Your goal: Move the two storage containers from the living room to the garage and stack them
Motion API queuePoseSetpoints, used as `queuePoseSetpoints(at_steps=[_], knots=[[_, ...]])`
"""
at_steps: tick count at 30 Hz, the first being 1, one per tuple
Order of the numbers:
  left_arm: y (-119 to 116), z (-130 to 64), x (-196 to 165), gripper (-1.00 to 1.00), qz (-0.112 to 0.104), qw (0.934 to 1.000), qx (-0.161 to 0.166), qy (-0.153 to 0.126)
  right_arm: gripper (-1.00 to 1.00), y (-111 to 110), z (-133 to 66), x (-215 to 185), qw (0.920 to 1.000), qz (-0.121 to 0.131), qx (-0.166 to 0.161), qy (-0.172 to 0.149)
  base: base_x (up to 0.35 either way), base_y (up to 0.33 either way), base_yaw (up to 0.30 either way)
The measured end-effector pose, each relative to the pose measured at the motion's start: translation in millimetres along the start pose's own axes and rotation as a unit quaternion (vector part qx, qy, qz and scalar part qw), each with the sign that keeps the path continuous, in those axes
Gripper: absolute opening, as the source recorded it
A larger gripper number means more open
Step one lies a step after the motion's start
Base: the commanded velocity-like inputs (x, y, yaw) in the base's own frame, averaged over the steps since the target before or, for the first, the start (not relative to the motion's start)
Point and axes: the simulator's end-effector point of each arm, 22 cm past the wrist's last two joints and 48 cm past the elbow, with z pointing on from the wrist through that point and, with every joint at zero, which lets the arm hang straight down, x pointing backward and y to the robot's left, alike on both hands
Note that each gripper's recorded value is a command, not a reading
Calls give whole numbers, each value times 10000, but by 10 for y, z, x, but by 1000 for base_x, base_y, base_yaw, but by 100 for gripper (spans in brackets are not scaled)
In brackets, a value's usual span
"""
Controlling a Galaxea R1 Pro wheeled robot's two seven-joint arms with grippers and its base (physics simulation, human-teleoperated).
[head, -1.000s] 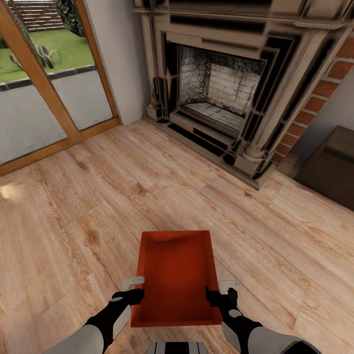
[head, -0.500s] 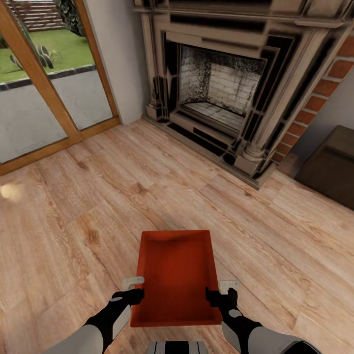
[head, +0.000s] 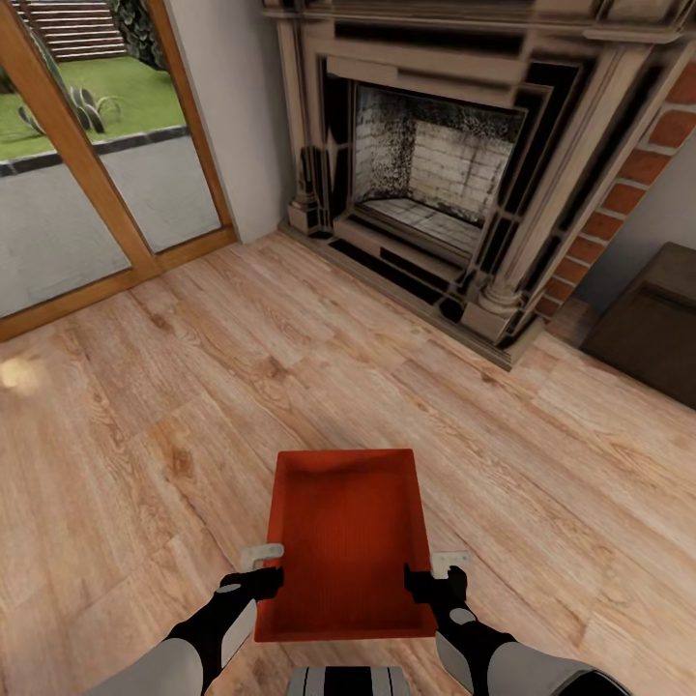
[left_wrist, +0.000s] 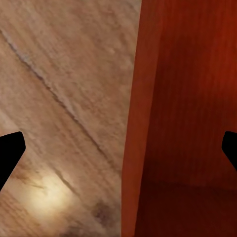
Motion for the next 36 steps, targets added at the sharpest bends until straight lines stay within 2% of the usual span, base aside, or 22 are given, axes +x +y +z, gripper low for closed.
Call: queuePoseSetpoints(at_steps=[10, 16, 36], knots=[[3, 0, -1, 100, 2, 10000, -3, -1, 100, -2, 0, 0, 10000, 0, 2, 0, 0, 0, 0], [4, 116, 63, 100, 3, 10000, -3, -1, 100, 4, 98, 89, 10000, 3, 1, 2, 0, 0, 0], [4, 116, 63, 100, 0, 10000, -3, -1, 100, 2, 99, 88, 10000, 6, 3, 0, 0, 0, 0]])
